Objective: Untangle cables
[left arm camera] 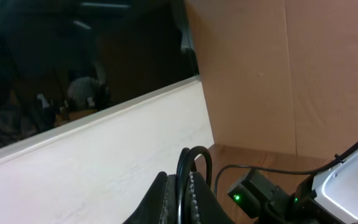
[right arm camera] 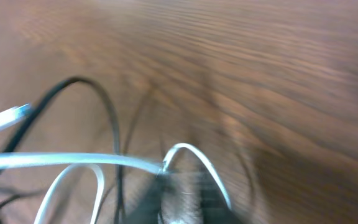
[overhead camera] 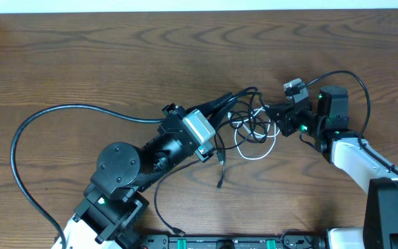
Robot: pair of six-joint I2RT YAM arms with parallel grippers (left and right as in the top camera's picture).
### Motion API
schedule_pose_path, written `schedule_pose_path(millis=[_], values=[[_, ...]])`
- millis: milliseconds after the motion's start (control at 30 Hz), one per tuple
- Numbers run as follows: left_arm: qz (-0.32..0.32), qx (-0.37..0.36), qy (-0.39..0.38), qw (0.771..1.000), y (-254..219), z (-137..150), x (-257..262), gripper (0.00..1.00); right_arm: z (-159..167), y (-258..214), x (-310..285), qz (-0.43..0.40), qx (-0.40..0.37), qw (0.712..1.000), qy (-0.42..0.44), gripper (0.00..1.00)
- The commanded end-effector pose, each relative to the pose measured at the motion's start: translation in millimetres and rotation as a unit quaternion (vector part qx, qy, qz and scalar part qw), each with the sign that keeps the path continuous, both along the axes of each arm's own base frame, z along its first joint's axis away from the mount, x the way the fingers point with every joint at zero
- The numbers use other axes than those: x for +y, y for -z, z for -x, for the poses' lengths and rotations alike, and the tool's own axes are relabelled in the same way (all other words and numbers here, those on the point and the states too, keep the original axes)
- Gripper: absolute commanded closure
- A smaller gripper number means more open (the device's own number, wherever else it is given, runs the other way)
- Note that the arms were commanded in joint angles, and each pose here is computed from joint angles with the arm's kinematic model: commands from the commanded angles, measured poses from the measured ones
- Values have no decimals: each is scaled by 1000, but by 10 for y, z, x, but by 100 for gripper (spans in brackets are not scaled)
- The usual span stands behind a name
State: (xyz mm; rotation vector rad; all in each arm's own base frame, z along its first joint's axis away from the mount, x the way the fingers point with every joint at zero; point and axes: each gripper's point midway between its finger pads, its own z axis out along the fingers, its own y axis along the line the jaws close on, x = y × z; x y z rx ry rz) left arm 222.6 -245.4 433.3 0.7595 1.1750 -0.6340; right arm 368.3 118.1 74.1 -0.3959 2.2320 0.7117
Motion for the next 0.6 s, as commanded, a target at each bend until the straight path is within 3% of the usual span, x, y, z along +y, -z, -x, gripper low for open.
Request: schedule_pose_path(millis=[0,100,233,567], values=[[9,-5,1,1000,-114,30,27,92,-129,188,-360,28,55,987,147,99],[-5,16,-24,1000,2,-56,62,93,-112,327,-644,51,93,964,244,99],[-39,66,-88,993,293,-245,188,92,83,540,-1203,76,160,899,402,99],[-85,124,-279,948,682,-604,748,93,494,739,-1844,71,244,821,510,99]])
